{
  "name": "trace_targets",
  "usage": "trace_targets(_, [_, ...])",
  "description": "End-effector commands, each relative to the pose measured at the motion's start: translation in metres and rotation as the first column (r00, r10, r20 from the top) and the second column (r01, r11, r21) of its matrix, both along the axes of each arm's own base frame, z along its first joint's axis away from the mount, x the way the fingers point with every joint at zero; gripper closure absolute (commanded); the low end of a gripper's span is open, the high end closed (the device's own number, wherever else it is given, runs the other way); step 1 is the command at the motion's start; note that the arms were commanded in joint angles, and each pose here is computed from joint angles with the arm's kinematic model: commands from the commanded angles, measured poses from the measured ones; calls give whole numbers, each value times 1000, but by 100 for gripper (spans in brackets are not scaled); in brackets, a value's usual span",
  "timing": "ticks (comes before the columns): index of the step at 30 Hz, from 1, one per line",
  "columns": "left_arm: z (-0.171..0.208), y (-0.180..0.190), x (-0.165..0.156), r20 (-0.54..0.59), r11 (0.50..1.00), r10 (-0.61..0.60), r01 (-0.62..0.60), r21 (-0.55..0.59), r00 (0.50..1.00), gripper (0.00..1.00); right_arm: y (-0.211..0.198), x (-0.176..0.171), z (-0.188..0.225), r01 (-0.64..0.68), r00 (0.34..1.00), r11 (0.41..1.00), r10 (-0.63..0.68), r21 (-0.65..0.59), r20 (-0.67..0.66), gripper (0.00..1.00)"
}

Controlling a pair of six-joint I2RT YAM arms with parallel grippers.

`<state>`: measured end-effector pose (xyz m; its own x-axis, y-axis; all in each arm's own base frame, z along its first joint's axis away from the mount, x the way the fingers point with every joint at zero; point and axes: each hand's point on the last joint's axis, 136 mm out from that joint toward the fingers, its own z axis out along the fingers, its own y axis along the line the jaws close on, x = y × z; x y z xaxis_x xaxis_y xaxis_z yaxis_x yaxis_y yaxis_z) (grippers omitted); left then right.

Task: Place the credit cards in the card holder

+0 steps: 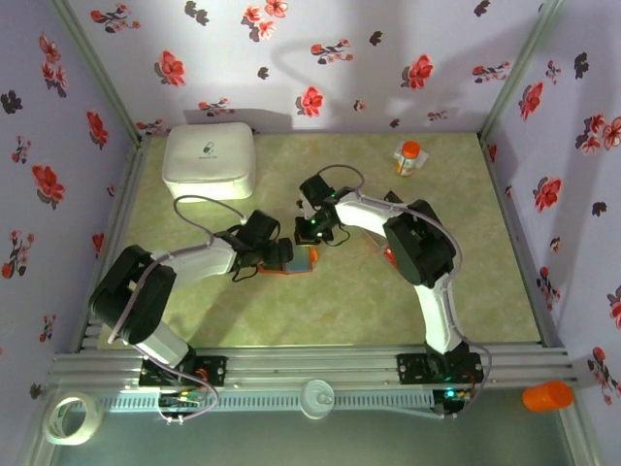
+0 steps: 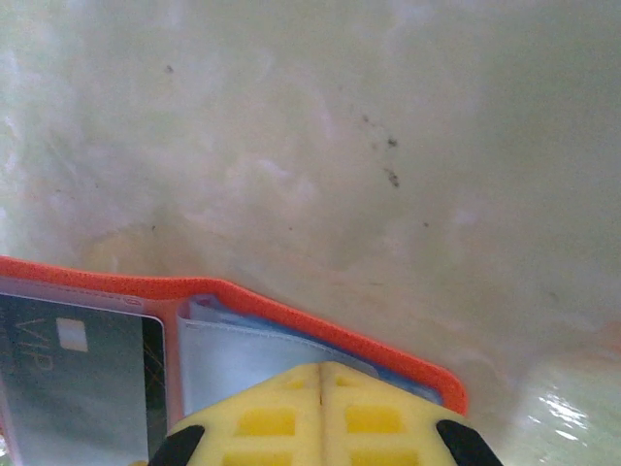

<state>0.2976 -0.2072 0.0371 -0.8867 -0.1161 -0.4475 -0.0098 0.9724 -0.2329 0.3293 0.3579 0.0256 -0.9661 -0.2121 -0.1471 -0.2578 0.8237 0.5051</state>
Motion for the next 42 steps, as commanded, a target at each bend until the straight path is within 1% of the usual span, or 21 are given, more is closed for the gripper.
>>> trace_targets(1, [-7, -2, -4, -14, 1000, -28, 29, 12, 1000, 0, -1, -14, -22, 4, 998, 1000, -5, -24, -57, 97])
trace_targets(15, [-22, -2, -9, -34, 997, -60, 62, 47, 998, 1, 1, -16, -22, 30, 997, 1000, -30, 0, -67, 97])
trace_targets(23, [-29, 0, -13, -41, 996, -71, 74, 55, 997, 14, 2, -13, -12, 37, 998, 999, -36, 15, -51, 96])
trace_targets(27, [-31, -1, -14, -45, 996, -73, 76, 51, 996, 16, 4, -8, 1, 41, 999, 999, -40, 33, -32, 94])
trace_targets(29, [-32, -1, -14, -45, 996, -73, 75, 51, 996, 16, 3, -7, 8, 47, 999, 998, -46, 41, -20, 90])
trace_targets(33, [-33, 0, -15, -48, 996, -74, 76, 52, 996, 17, -1, -4, 20, 67, 998, 996, -68, 55, 7, 76])
trace_targets(35, [-33, 0, -16, -49, 996, -74, 77, 52, 996, 17, -3, -5, 21, 79, 997, 995, -80, 58, 12, 70])
trace_targets(37, [-34, 0, -16, -50, 996, -74, 77, 52, 996, 17, -5, -6, 21, 93, 996, 994, -94, 65, 10, 66])
trace_targets(42, [-35, 0, -16, -51, 996, -76, 78, 52, 996, 18, -6, -8, 17, 111, 994, 991, -111, 72, 2, 61])
